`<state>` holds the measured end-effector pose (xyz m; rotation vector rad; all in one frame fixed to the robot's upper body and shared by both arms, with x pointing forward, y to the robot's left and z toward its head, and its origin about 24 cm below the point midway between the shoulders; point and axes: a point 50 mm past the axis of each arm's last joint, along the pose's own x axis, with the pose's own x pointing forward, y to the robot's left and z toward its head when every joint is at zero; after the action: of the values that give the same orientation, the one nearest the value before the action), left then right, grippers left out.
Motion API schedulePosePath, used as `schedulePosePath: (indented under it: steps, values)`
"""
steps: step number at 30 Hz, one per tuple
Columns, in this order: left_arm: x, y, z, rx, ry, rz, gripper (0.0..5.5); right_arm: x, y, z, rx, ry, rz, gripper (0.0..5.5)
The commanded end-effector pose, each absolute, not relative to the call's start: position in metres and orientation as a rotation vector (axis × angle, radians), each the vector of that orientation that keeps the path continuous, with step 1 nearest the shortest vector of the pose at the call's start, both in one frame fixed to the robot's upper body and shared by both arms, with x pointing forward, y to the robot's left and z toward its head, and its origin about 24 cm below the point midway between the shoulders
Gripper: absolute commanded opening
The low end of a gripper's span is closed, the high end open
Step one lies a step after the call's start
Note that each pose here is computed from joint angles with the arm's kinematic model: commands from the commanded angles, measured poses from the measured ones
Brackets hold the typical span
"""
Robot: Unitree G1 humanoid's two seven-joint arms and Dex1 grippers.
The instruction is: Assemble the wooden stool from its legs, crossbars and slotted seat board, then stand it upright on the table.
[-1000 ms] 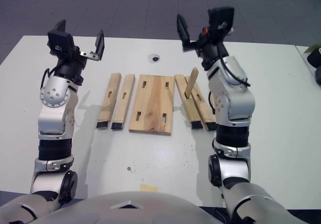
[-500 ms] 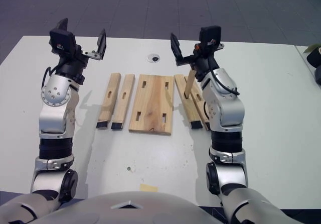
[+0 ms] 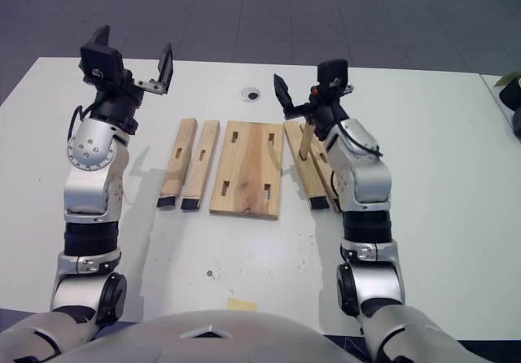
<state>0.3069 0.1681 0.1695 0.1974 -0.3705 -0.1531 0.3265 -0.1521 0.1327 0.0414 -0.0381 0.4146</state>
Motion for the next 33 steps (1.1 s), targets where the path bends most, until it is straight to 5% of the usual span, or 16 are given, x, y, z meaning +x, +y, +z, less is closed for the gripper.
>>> schedulePosePath:
  steps: [1, 11, 17, 25, 33]
  values:
    - [0.305, 0.167, 0.16, 0.159, -0.333, -0.14, 5.4, 0.32, -0.164, 0.08, -0.018, 0.162, 0.397, 5.37]
    - [0.299, 0.16, 0.149, 0.11, -0.301, -0.136, 5.4, 0.332, -0.177, 0.158, 0.14, -0.15, 0.438, 5.37]
    - [0.295, 0.165, 0.151, 0.112, -0.326, -0.124, 5.4, 0.306, -0.191, 0.221, 0.237, -0.437, 0.549, 5.37]
    - [0.287, 0.193, 0.153, 0.186, -0.32, -0.058, 5.4, 0.246, -0.199, 0.117, 0.16, -0.044, 0.561, 5.37]
    - [0.284, 0.209, 0.15, 0.27, -0.278, -0.065, 5.4, 0.208, -0.179, 0.074, 0.137, 0.209, 0.564, 5.37]
